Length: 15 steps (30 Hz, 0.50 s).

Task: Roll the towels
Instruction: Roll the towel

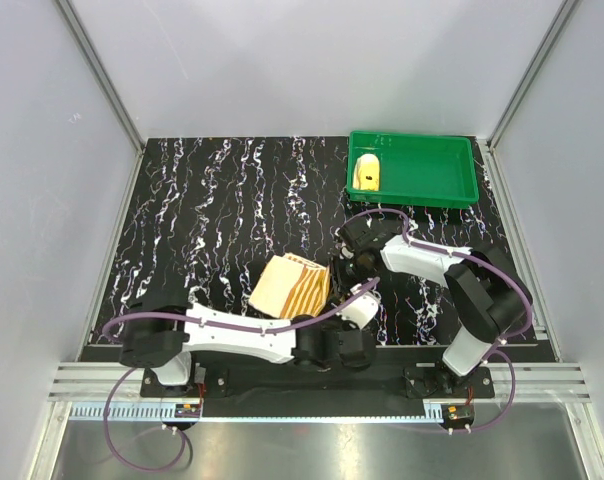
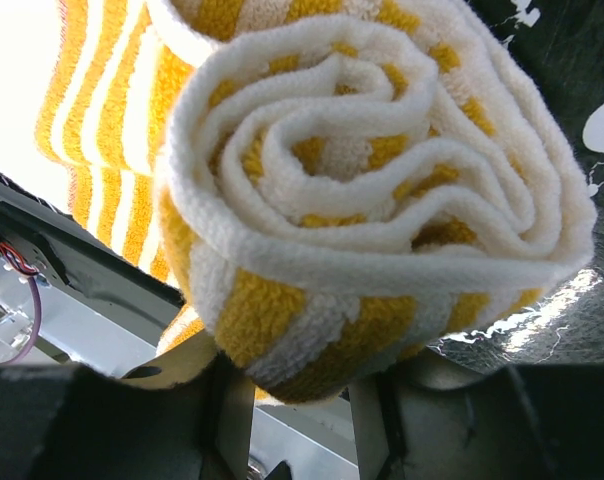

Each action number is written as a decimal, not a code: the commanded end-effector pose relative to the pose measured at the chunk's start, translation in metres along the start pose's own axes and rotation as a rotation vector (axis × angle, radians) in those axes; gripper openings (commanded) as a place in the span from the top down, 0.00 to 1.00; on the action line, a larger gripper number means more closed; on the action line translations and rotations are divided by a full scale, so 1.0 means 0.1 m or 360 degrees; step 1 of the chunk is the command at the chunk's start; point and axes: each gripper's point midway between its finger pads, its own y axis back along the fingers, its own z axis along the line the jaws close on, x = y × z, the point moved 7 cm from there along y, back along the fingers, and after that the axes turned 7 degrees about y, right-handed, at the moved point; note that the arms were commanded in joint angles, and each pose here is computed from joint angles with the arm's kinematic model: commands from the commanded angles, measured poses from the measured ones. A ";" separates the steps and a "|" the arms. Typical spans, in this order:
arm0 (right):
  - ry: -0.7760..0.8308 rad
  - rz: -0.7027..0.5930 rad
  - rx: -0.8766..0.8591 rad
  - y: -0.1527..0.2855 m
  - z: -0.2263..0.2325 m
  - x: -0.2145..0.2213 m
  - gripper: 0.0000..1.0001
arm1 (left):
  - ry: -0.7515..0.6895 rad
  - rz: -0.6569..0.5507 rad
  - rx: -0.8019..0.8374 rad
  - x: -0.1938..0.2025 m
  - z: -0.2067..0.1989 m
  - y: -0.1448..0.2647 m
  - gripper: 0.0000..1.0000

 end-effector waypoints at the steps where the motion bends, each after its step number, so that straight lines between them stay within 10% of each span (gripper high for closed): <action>1: 0.0030 0.0129 0.0057 -0.05 -0.04 0.14 0.57 | -0.0009 -0.0137 -0.0107 -0.19 -0.04 -0.04 0.43; 15: 0.0024 0.0159 0.0015 -0.08 -0.05 0.19 0.58 | -0.0122 0.0033 -0.0400 0.20 0.09 -0.36 0.33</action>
